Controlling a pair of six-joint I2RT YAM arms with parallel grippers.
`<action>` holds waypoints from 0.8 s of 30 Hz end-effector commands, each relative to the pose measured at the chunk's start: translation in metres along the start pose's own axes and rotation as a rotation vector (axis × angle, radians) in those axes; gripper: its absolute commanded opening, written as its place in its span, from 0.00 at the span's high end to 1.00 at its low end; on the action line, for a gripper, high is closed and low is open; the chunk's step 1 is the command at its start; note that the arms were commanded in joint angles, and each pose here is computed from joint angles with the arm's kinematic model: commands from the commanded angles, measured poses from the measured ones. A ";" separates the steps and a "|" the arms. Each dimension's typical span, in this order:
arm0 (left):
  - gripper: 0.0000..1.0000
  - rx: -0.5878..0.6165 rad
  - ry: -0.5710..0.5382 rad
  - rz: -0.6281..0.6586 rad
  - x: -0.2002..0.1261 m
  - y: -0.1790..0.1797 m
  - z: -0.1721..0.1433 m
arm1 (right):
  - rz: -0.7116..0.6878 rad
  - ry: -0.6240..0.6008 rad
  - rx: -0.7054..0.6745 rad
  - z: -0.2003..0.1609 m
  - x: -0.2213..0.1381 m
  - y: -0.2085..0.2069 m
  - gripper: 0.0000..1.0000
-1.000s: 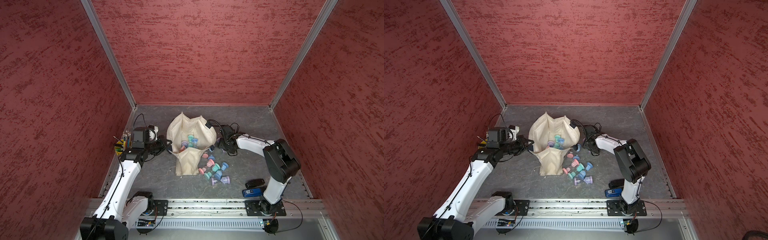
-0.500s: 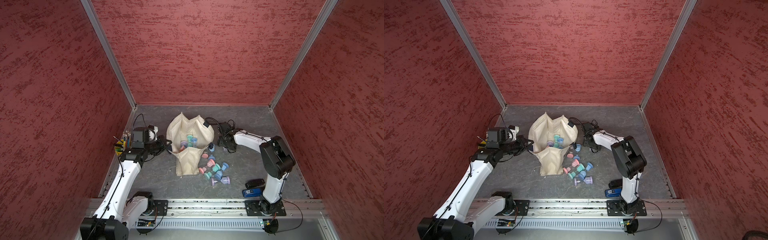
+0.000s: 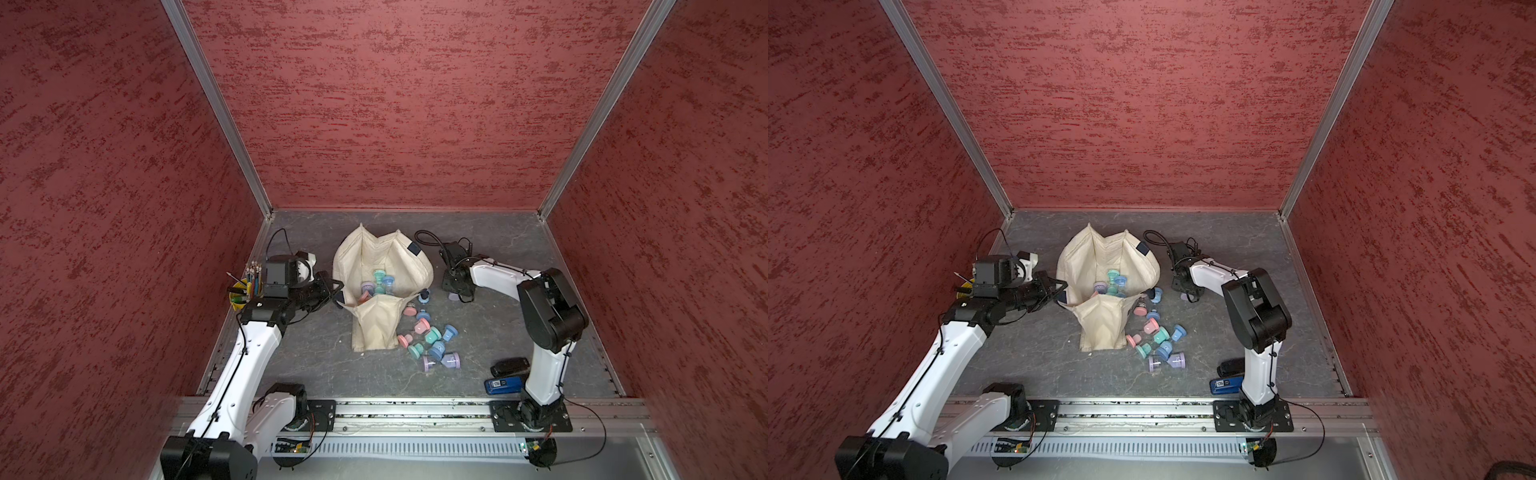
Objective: Put the hourglass into the canvas bag
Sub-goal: Pick up the hourglass from the center of the board.
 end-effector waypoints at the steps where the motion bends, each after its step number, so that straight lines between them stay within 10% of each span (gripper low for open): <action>1: 0.92 0.020 -0.010 -0.017 -0.001 -0.001 0.002 | 0.005 0.021 0.027 -0.010 0.000 -0.007 0.65; 9: 0.77 0.013 -0.020 -0.016 -0.003 -0.002 0.004 | 0.044 0.000 0.096 -0.023 -0.021 -0.016 0.91; 24: 0.80 -0.018 -0.027 -0.023 -0.004 0.000 0.009 | 0.283 -0.295 0.195 0.009 -0.156 -0.018 1.00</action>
Point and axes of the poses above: each gripper's point midway between its finger pads, its own x axis out along the fingers, its own y axis along the line the jaws close on, z = x × y, the point moved 5 cm from there along -x, back along the fingers, and after that the axes turned 12 degrees about -x, right-handed, at the moved point
